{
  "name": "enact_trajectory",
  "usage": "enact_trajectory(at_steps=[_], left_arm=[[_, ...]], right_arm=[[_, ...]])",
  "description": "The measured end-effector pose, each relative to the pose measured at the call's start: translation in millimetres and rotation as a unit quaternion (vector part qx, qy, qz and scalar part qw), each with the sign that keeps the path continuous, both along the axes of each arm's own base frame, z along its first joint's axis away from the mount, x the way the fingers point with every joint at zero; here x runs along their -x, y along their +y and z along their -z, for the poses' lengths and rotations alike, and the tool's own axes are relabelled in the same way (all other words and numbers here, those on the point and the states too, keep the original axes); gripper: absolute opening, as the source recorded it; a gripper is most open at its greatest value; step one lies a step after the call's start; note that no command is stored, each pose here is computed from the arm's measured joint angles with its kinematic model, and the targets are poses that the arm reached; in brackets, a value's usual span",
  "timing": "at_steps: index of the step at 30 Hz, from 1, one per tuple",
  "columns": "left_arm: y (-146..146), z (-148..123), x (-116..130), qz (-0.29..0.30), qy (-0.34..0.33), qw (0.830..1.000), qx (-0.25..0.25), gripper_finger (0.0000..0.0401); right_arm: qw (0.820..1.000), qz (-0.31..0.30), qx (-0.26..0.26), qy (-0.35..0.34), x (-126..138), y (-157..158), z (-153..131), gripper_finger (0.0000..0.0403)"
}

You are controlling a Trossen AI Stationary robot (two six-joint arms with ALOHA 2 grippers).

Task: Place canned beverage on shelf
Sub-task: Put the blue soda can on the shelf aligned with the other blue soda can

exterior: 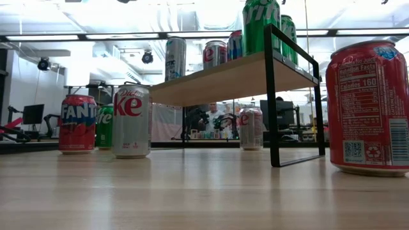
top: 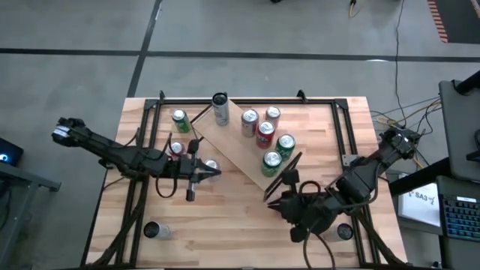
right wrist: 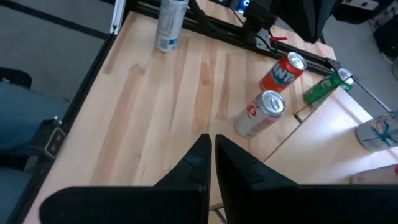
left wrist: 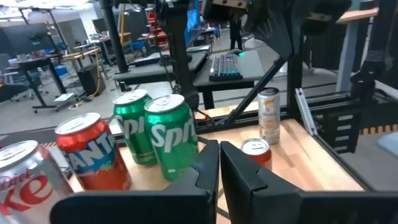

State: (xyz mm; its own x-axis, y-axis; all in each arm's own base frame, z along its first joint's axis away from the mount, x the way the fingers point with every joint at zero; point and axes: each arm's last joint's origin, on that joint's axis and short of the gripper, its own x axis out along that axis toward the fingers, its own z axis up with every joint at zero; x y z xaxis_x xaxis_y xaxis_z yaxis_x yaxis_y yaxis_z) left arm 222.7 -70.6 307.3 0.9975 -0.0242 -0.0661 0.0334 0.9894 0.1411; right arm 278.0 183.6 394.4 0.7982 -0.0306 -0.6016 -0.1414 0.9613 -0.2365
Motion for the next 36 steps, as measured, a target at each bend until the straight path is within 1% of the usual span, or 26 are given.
enact_trajectory(at_steps=[5, 9, 15, 18, 21, 24, 27, 29, 33, 35, 36], left_arm=[[-2, -1, 1, 0.003, 0.001, 1.000, 0.025, 0.0000], [-6, 0, 2, 0.007, 0.007, 0.998, 0.065, 0.0000], [-15, 1, 5, 0.025, 0.015, 0.993, 0.115, 0.0000], [-19, 1, 7, 0.031, 0.019, 0.987, 0.154, 0.0000], [-24, -2, 2, 0.034, 0.019, 0.979, 0.200, 0.0000], [-32, -8, -6, 0.040, 0.032, 0.974, 0.221, 0.0000], [-43, -13, -15, 0.072, 0.084, 0.971, 0.214, 0.0000], [-50, -18, -20, 0.076, 0.123, 0.969, 0.202, 0.0000], [-63, -26, -27, 0.054, 0.219, 0.955, 0.192, 0.0000], [-68, -31, -29, 0.029, 0.270, 0.944, 0.186, 0.0000], [-70, -33, -29, 0.014, 0.296, 0.936, 0.187, 0.0000]], right_arm=[[1.000, -0.019, 0.012, 0.000, 8, 4, 5, 0.0012], [1.000, -0.024, 0.011, -0.001, 13, 3, 12, 0.0012], [0.999, -0.026, 0.027, 0.008, 18, -2, 24, 0.0012], [0.999, -0.028, 0.030, 0.009, 20, -2, 28, 0.0012], [0.999, -0.030, 0.031, 0.011, 21, -2, 31, 0.0012], [0.999, -0.032, 0.030, 0.010, 22, 0, 31, 0.0012], [0.999, -0.038, 0.030, 0.011, 25, 3, 31, 0.0012], [0.999, -0.044, 0.029, 0.010, 27, 6, 32, 0.0012], [0.998, -0.057, 0.022, 0.010, 34, 16, 32, 0.0012], [0.998, -0.065, 0.020, 0.010, 38, 20, 32, 0.0012], [0.997, -0.070, 0.020, 0.011, 40, 23, 32, 0.0012]])
